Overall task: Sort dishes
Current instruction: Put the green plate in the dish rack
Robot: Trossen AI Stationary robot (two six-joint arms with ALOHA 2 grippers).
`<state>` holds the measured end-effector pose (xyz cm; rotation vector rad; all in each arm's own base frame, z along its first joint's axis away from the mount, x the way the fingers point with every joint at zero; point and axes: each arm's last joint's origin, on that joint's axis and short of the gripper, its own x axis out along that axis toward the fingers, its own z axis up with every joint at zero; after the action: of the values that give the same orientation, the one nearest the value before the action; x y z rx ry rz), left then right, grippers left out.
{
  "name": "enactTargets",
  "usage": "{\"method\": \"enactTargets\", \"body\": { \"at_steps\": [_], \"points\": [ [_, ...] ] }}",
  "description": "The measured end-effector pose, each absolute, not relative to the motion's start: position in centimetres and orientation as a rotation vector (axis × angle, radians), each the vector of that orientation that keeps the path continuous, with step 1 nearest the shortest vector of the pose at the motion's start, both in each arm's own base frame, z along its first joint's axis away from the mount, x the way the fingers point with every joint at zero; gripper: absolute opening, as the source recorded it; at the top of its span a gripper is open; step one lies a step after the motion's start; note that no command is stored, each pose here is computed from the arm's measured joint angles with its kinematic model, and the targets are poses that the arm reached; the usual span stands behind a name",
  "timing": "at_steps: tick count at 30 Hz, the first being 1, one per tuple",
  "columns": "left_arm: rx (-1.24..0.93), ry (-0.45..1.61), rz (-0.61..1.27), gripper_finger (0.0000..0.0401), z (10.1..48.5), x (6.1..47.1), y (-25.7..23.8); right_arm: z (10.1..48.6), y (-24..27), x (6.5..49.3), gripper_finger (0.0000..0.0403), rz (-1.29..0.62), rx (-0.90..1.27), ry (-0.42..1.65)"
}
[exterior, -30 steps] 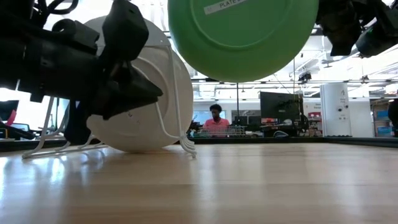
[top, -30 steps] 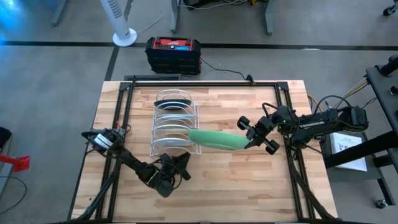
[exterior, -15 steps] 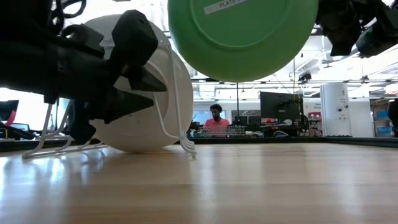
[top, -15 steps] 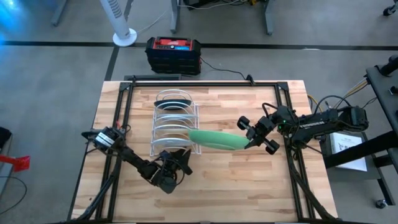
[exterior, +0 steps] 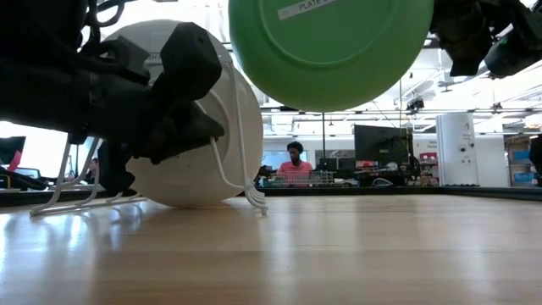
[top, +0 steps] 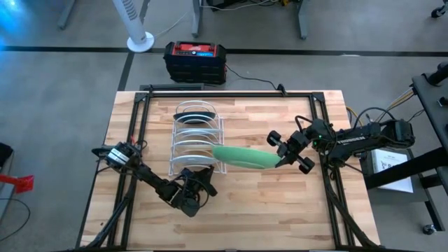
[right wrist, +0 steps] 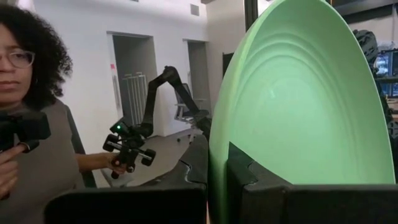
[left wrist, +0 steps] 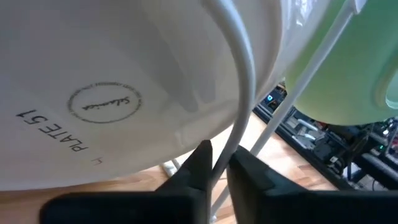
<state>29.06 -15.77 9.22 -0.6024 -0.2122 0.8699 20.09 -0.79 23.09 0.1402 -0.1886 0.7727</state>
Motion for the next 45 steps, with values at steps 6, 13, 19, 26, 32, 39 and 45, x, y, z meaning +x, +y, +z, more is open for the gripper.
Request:
{"method": "enactTargets", "body": {
  "at_steps": [6, 13, 19, 26, 32, 39, 45],
  "points": [
    [-0.583, -0.204, 0.872, 0.0011, 9.2, 29.0, -15.8, 23.1, -0.8, 20.1, 0.0, 0.779, 0.177, -0.173],
    [-0.588, -0.205, 0.866, 0.0008, 9.2, 29.0, -16.0, 23.1, -1.3, 20.0, 0.0, 0.783, 0.305, -0.116],
    [-0.593, -0.2, 0.859, 0.0008, 9.3, 29.0, -16.0, 22.8, -1.8, 20.1, 0.0, 0.763, 0.303, -0.092],
    [-0.6, -0.188, 0.847, 0.0008, 9.3, 29.1, -16.0, 22.5, -2.4, 20.2, 0.0, 0.698, 0.292, -0.085],
    [-0.603, -0.185, 0.845, 0.0008, 9.3, 29.1, -16.0, 22.7, -2.3, 19.8, 0.0, 0.795, 0.315, -0.047],
    [-0.606, -0.177, 0.837, 0.0008, 9.2, 29.1, -16.0, 23.8, -2.8, 19.6, 0.0, 0.729, 0.273, -0.121],
    [-0.629, -0.155, 0.806, 0.0008, 9.3, 29.2, -16.2, 25.7, -3.6, 20.5, 0.0, 0.707, 0.217, -0.177]
  ]
}}
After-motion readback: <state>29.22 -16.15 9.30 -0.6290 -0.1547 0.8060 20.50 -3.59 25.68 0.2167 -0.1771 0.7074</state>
